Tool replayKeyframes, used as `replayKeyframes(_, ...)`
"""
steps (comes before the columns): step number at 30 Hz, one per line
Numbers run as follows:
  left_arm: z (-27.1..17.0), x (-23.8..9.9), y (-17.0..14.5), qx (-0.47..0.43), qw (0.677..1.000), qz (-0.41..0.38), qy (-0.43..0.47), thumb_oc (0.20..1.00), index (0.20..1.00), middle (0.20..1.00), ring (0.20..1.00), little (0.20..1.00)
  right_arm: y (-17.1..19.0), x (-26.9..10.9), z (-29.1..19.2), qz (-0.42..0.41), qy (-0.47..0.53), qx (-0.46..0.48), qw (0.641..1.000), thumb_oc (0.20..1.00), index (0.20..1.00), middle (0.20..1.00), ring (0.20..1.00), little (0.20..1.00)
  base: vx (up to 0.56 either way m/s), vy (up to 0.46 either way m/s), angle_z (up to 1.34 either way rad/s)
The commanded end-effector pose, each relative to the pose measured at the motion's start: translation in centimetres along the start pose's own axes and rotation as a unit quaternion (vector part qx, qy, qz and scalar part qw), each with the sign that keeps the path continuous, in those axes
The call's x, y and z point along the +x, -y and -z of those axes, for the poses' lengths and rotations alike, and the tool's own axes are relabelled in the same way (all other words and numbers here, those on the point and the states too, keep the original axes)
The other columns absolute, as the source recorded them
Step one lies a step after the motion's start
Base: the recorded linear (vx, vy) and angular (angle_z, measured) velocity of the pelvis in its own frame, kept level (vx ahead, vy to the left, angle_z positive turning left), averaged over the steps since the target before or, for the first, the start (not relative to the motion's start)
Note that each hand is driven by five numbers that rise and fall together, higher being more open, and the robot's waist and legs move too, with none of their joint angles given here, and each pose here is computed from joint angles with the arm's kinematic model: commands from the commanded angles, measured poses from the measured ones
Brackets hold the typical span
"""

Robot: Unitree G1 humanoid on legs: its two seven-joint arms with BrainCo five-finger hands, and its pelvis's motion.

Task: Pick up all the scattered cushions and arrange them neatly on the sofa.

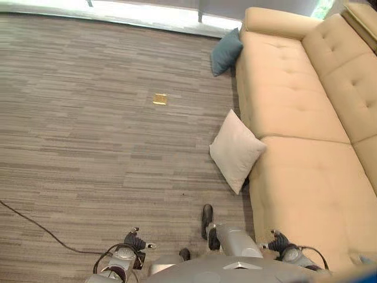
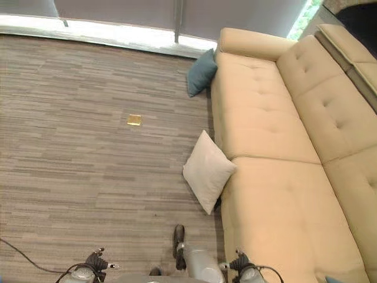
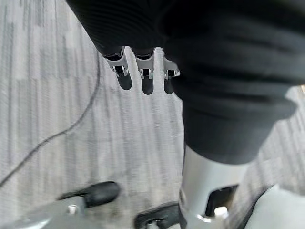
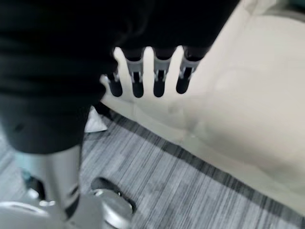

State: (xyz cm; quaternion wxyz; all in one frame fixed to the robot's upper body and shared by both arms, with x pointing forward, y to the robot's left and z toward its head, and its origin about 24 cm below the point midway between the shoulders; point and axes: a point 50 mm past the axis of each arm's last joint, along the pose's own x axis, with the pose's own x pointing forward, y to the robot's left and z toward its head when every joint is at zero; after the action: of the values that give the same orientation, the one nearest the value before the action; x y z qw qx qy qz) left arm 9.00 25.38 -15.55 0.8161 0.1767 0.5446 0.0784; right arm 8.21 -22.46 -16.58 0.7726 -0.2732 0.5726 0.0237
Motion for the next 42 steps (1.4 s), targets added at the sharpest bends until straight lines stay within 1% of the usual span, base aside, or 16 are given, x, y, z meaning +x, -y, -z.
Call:
replayKeyframes(1, -1.1, 0.2, -0.8, 0.03, 0.999, -0.002, 0.024, 1.0, 1.0, 1.0, 1.0, 1.0, 2.6, 0.4, -1.9, 0.038, 0.033, -0.016, 0.999, 1.0, 1.0, 1.0, 1.0, 1.0, 0.22, -0.077, 0.42)
replayKeyframes(4, -1.8, 0.3, -0.6, 0.02, 0.999, -0.001, 0.033, 1.0, 1.0, 1.0, 1.0, 1.0, 3.0, 0.5, -2.1, 0.043, 0.034, -0.011, 0.998, 1.0, 1.0, 1.0, 1.0, 1.0, 0.09, -0.003, -0.12)
replayKeyframes(11, -0.8, 0.2, -0.4, 0.012, 1.0, 0.002, 0.015, 1.0, 1.0, 1.0, 1.0, 1.0, 3.4, 0.5, -2.4, 0.052, 0.035, -0.023, 0.998, 1.0, 1.0, 1.0, 1.0, 1.0, 0.2, 0.123, -0.34)
replayKeyframes(14, 0.3, 0.0, -0.2, 0.025, 1.0, 0.008, -0.003, 1.0, 1.0, 1.0, 1.0, 1.0, 2.7, 0.5, -2.1, 0.042, 0.029, -0.027, 0.998, 1.0, 1.0, 1.0, 1.0, 1.0, 0.19, 0.199, -0.58)
replayKeyframes(22, -0.1, 0.1, -1.0, 0.035, 0.999, 0.001, 0.0, 1.0, 1.0, 1.0, 1.0, 1.0, 2.6, 0.5, -3.6, 0.041, 0.057, -0.025, 0.997, 1.0, 1.0, 1.0, 1.0, 1.0, 0.12, 0.178, -0.39)
replayKeyframes(27, -0.2, 0.2, -1.1, 0.012, 1.0, -0.003, 0.0, 1.0, 1.0, 1.0, 1.0, 1.0, 3.1, 0.5, -3.7, 0.048, 0.056, -0.043, 0.996, 1.0, 1.0, 1.0, 1.0, 1.0, 0.15, -0.006, -0.88)
replayKeyframes(29, 0.0, 0.1, -1.1, 0.021, 1.0, -0.001, -0.001, 1.0, 1.0, 1.0, 1.0, 1.0, 3.0, 0.5, -2.7, 0.046, 0.042, -0.039, 0.997, 1.0, 1.0, 1.0, 1.0, 1.0, 0.21, -0.118, -0.45)
replayKeyframes(34, -1.0, 0.2, 0.0, 0.048, 0.998, 0.021, 0.016, 1.0, 1.0, 1.0, 1.0, 1.0, 3.6, 0.5, -1.8, 0.057, 0.028, -0.02, 0.998, 1.0, 1.0, 1.0, 1.0, 1.0, 0.13, -0.084, 0.08)
replayKeyframes(42, -2.4, 0.2, 1.7, 0.046, 0.997, 0.04, 0.039, 1.0, 1.0, 1.0, 1.0, 1.0, 4.4, 0.5, -1.2, 0.068, 0.016, -0.027, 0.997, 1.0, 1.0, 1.0, 1.0, 1.0, 0.07, 0.064, -0.83)
